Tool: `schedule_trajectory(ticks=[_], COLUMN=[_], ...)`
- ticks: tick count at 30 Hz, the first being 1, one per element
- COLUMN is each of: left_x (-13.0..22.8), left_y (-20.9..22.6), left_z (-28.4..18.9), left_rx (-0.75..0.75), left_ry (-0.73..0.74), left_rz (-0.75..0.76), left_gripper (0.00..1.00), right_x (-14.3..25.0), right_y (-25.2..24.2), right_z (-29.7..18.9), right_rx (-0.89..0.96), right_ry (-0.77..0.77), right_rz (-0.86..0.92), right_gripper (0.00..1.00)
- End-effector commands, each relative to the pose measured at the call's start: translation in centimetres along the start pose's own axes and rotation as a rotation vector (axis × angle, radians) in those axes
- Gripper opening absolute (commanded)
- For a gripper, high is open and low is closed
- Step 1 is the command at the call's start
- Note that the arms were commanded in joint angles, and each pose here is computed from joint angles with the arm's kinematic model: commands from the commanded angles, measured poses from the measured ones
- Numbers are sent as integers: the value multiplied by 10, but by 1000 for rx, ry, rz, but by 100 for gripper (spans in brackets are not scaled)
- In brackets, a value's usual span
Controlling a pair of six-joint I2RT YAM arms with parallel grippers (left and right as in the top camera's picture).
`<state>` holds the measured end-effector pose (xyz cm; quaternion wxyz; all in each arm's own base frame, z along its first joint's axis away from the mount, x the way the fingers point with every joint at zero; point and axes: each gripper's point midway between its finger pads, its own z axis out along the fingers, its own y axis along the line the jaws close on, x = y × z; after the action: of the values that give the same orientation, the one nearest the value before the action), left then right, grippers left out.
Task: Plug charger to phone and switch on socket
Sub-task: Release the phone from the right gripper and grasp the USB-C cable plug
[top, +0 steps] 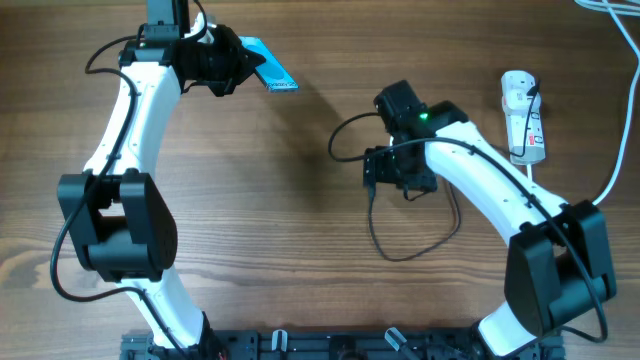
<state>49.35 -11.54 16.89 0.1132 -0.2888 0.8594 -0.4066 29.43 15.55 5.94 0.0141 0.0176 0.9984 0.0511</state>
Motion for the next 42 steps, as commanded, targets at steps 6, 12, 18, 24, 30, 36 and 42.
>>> schedule_trajectory(ticks=[6, 12, 18, 24, 30, 36, 42], left_x=[2, 3, 4, 4, 5, 5, 5], left_y=[-10, -10, -8, -8, -7, -7, -7], left_z=[-9, -9, -9, -9, -9, -9, -9], left_rx=[21, 18, 13, 11, 9, 9, 9], left_ry=[-12, -9, -5, -3, -1, -1, -1], left_rz=[43, 40, 34, 32, 29, 29, 29], left_gripper=[4, 4, 4, 4, 4, 4, 4], right_x=[19, 13, 19, 18, 26, 22, 24], right_y=[19, 11, 13, 12, 7, 10, 15], right_z=[36, 52, 59, 63, 75, 76, 76], right_rx=[79, 137, 114, 108, 108, 94, 71], right_ry=[53, 40, 84, 75, 82, 65, 77], right_rz=[-40, -11, -35, -31, -27, -12, -2], right_gripper=[80, 71, 50, 42, 38, 29, 25])
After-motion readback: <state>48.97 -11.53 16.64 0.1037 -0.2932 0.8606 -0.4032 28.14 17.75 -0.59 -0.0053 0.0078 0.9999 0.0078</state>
